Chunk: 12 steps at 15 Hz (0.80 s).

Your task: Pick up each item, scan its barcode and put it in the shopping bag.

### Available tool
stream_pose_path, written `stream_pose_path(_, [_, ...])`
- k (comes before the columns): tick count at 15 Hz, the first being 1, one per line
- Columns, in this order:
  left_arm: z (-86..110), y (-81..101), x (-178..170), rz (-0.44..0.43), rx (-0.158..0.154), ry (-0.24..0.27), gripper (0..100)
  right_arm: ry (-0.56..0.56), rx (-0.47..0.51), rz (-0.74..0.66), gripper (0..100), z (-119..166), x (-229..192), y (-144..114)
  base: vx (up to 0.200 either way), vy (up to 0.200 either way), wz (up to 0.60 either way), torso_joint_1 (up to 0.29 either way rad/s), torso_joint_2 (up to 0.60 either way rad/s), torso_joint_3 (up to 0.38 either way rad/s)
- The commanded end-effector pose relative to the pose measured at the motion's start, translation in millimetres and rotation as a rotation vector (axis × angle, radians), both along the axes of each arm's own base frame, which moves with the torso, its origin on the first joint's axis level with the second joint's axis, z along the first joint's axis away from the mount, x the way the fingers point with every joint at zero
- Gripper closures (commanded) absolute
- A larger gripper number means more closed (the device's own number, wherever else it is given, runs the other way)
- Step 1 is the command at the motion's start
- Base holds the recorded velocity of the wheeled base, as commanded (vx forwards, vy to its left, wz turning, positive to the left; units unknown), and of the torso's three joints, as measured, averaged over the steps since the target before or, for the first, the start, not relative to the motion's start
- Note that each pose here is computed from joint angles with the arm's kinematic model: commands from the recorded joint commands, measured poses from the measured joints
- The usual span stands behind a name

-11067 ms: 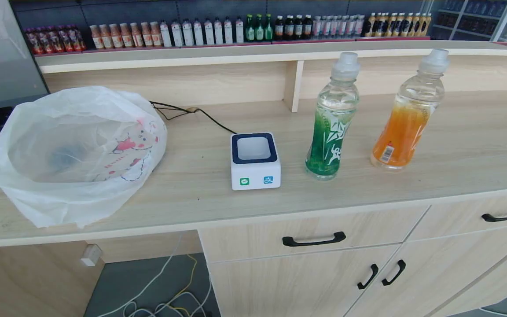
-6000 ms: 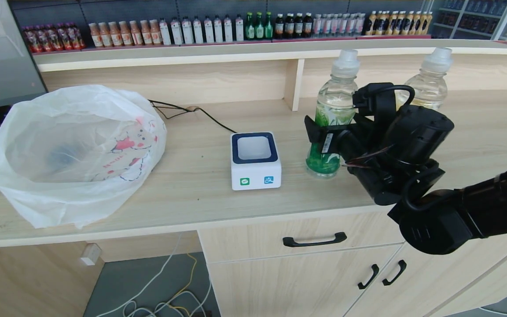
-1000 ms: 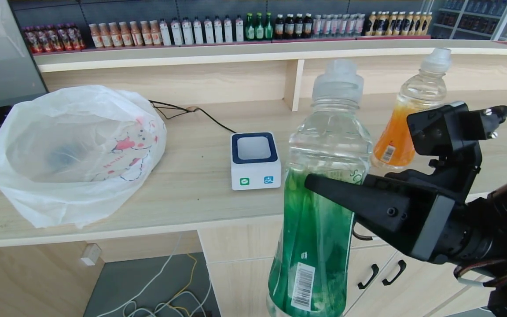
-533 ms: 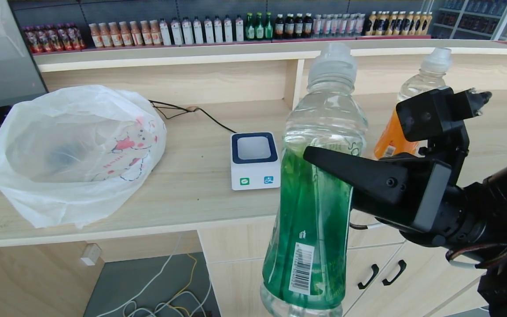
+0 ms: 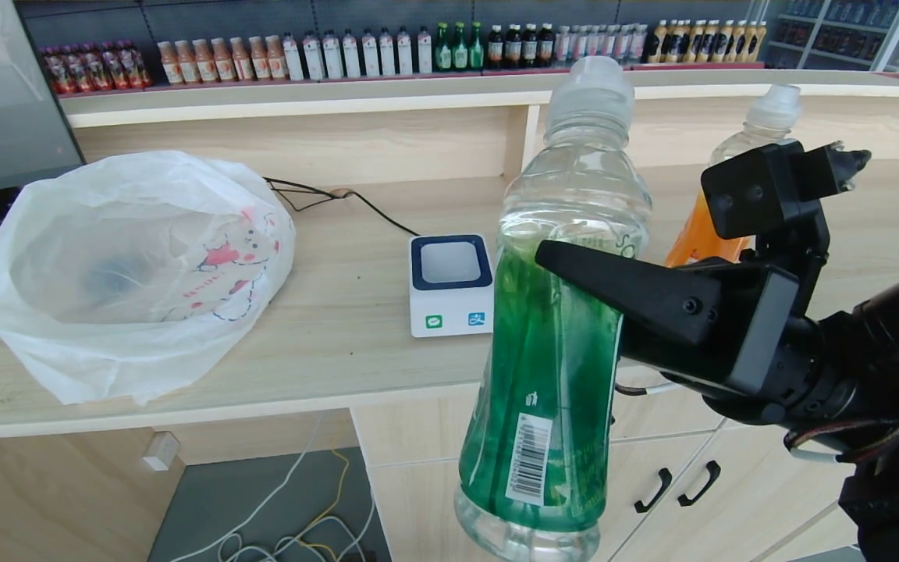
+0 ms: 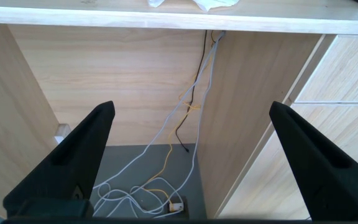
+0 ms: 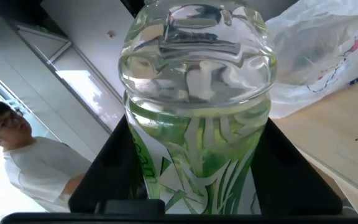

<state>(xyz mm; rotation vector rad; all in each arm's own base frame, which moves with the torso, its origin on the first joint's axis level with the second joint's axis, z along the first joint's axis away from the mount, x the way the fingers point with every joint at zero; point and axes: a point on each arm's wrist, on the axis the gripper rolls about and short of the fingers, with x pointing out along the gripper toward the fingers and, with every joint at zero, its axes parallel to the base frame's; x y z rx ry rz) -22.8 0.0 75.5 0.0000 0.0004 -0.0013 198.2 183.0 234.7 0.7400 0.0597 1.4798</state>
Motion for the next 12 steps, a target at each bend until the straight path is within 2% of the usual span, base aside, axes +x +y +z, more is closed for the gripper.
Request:
stream_pose_path(1, [0.0,0.0,0.0,0.0,0.0,0.0,0,-0.002,0.0,0.001,100,0.0,-0.5,-0.2,0.0,0.0,0.0,0.0,0.0,0.0])
stream_pose_path(9, [0.0,0.0,0.0,0.0,-0.002,0.0,0,-0.024,0.005,-0.005,100,3.2,-4.9,-3.9,0.0,0.0,0.0,0.0,0.0,0.0])
stream_pose_path(12, [0.0,0.0,0.0,0.0,0.0,0.0,0,-0.12,-0.002,-0.045,100,5.6,-7.3,-5.9,0.0,0.0,0.0,0.0,0.0,0.0])
